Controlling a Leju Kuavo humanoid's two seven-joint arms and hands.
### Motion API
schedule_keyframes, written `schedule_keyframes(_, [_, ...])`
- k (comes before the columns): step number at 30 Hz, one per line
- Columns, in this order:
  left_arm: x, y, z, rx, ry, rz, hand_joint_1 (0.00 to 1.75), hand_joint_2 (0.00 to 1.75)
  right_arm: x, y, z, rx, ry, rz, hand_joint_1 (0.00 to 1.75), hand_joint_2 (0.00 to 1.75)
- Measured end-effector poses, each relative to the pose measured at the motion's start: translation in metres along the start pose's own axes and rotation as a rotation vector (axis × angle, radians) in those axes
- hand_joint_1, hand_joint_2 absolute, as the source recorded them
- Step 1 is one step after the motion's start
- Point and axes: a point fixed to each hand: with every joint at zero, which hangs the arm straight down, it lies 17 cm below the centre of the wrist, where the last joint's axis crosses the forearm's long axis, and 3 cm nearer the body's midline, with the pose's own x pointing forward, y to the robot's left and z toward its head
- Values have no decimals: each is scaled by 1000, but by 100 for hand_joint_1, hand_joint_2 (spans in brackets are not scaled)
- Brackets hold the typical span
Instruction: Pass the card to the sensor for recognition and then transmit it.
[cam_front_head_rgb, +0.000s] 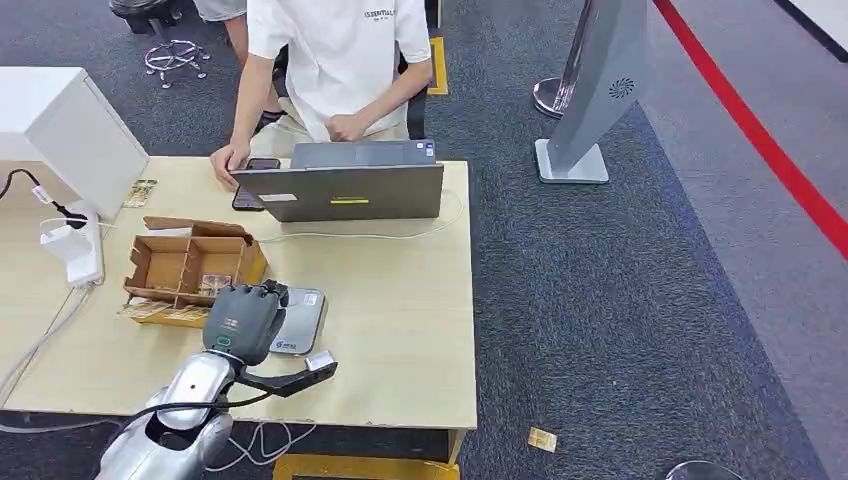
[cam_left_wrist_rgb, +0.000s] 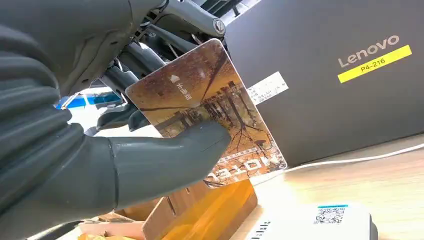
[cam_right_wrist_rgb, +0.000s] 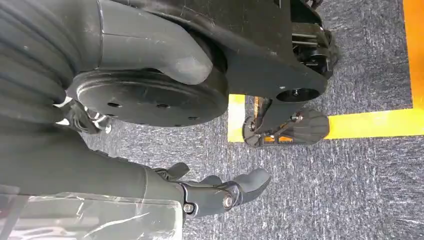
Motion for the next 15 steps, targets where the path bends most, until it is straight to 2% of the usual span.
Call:
schedule_keyframes(12, [0, -1, 0, -6, 2, -1, 175, 175, 0, 0, 0, 0, 1, 0, 0, 175])
schedule_keyframes(13, [-2, -12, -1, -57, 17, -14, 175, 175, -2, 0, 0, 1, 11, 2, 0, 175])
schedule_keyframes(15, [-4, -65, -1, -278, 64, -46, 175, 175, -4, 2, 0, 4, 31, 10, 0, 175])
